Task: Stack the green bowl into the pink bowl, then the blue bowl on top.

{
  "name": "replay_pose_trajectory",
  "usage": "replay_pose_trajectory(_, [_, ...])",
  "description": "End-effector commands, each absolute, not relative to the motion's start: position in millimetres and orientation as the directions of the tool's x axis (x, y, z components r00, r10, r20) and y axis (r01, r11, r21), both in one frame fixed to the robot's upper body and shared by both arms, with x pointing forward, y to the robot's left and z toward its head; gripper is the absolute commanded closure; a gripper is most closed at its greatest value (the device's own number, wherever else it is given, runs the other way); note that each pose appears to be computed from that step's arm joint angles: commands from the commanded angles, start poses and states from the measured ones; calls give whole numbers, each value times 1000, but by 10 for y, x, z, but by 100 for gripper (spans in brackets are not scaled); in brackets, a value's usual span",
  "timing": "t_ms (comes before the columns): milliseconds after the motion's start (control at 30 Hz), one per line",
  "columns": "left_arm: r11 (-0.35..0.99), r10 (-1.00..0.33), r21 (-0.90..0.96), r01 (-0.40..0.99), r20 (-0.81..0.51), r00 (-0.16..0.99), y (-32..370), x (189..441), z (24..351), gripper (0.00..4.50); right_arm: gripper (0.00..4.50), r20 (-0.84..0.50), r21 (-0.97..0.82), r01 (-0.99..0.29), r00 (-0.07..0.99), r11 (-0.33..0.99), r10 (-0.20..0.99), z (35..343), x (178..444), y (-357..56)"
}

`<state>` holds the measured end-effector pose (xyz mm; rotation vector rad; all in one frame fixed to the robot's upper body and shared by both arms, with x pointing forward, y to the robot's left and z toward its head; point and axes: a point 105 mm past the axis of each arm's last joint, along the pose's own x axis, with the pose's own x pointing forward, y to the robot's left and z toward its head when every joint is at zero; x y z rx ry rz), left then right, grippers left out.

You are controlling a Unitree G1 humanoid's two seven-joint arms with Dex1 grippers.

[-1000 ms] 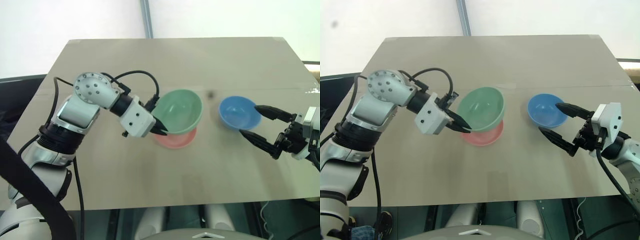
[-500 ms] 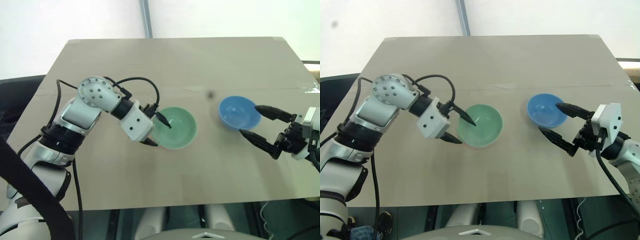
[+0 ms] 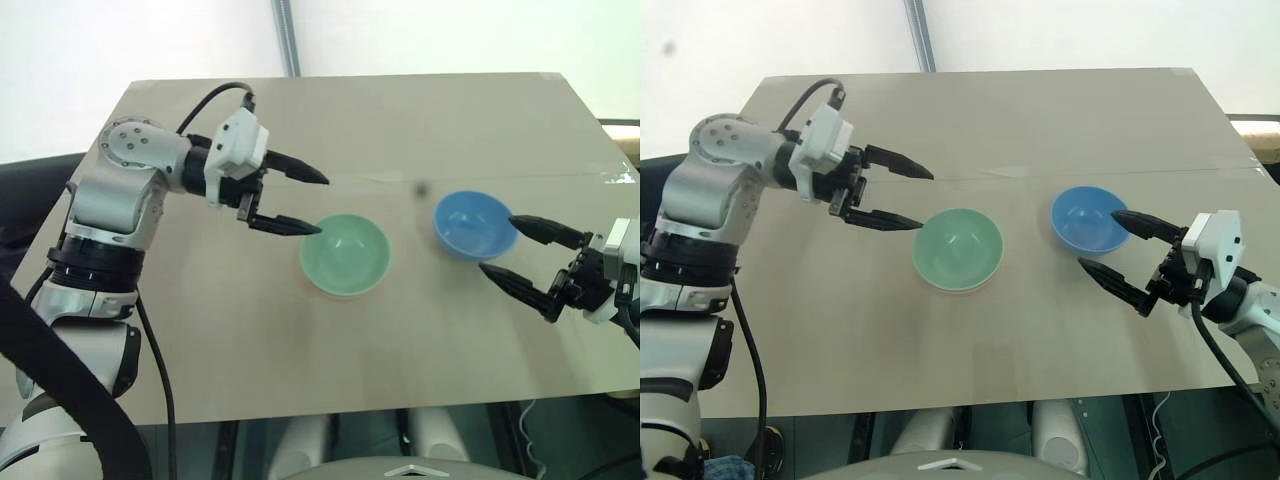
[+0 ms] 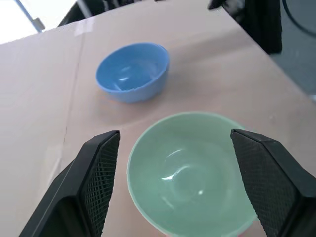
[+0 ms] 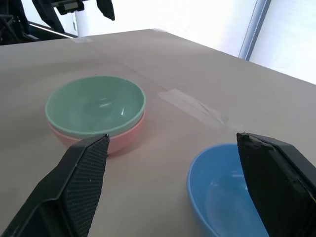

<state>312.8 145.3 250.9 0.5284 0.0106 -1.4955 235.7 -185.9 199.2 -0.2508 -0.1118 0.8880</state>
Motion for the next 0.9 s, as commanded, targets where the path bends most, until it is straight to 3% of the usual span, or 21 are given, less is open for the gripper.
replay_pose_trajectory(33, [137, -949, 265, 954, -239, 203, 1761, 3123, 2650, 72, 0, -32, -320, -732, 643, 602, 765, 2034, 2402, -1897])
replay_pose_trajectory(200, [289, -900, 214, 933, -272, 342, 2198, 3052, 2442, 72, 0, -233, -369, -665, 742, 649, 629, 1794, 2684, -2118])
replay_pose_trajectory(333, [330, -889, 191, 924, -265, 372, 2333, 2913, 2387, 72, 0, -349, -419, -669, 743, 614, 572, 1727, 2813, -2183])
replay_pose_trajectory(667, [350, -884, 167, 922, -267, 385, 2411, 2673, 2377, 72, 0, -644, -436, -824, 566, 361, 515, 1410, 2878, -2061])
replay_pose_trajectory(833, [354, -879, 177, 918, -271, 392, 2406, 2655, 2373, 72, 0, -719, -400, -843, 532, 360, 446, 1238, 2956, -2106])
replay_pose_trajectory(900, [355, -878, 182, 917, -271, 394, 2400, 2650, 2375, 55, 55, -720, -413, -830, 550, 376, 423, 1210, 3033, -2134])
